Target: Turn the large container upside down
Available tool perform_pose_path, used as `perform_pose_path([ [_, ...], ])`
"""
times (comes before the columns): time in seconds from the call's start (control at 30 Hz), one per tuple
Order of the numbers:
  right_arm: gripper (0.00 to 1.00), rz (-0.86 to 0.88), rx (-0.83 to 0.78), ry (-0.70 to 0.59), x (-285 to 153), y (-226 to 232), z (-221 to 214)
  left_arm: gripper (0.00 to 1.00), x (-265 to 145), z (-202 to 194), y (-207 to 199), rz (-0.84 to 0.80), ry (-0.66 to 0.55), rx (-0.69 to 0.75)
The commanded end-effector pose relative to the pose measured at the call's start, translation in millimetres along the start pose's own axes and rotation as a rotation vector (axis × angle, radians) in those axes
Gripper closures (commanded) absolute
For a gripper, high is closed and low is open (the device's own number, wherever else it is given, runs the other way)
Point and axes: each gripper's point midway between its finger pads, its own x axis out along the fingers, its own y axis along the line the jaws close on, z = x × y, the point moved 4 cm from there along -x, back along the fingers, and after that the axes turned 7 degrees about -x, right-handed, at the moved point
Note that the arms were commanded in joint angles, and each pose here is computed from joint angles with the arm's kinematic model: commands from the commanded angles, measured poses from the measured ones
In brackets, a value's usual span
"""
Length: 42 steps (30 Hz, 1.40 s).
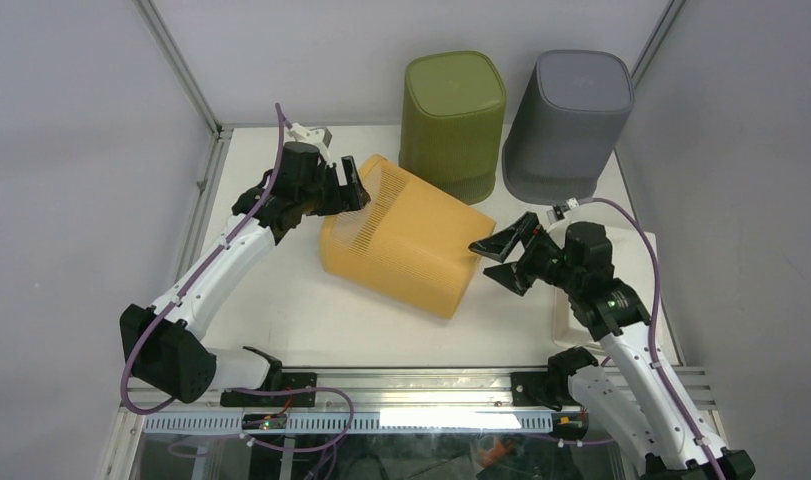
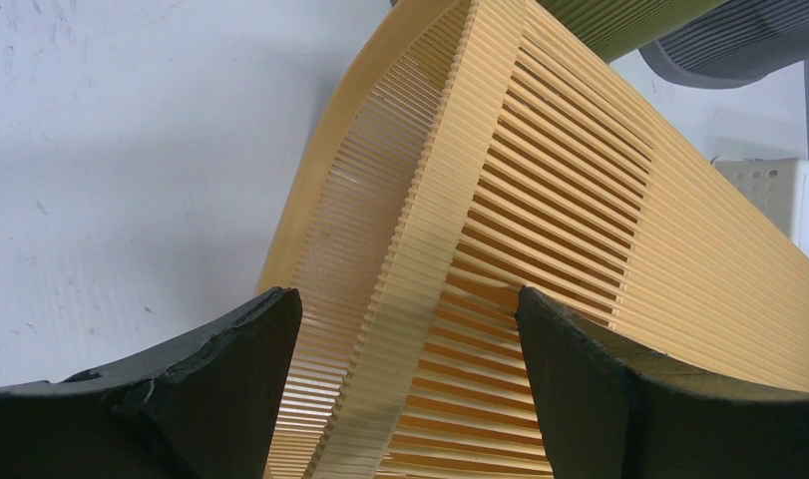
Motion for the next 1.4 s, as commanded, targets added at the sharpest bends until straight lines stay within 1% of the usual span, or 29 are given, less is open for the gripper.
perform_pose_path([
  [0.0,0.07,0.042,-0.016,-0.008,1,7,0,0.19,10,-41,30,0.131,0.160,0.033],
  [0.23,0.07,0.124,-0.051,0.054,16,20,-4,0.19,12,-42,29,0.134,0.166,0.030],
  [0.47,0.07,0.234,-0.143,0.032,13,51,2,0.19,15,-43,27,0.132,0.174,0.036],
  [0.73,0.07,0.426,-0.260,0.025,-8,108,6,0.20,20,-46,18,0.125,0.187,0.059],
  [0.9,0.07,0.502,-0.307,-0.006,-17,142,12,0.20,20,-45,9,0.097,0.188,0.057],
  [1.1,0.07,0.584,-0.337,-0.003,-18,171,10,0.20,14,-41,-2,0.060,0.178,0.061],
  [1.23,0.07,0.627,-0.363,-0.016,-24,196,10,0.20,6,-34,-18,-0.013,0.177,0.032],
  [1.37,0.07,0.688,-0.399,-0.020,-29,230,11,0.20,3,-28,-33,-0.084,0.173,0.018],
])
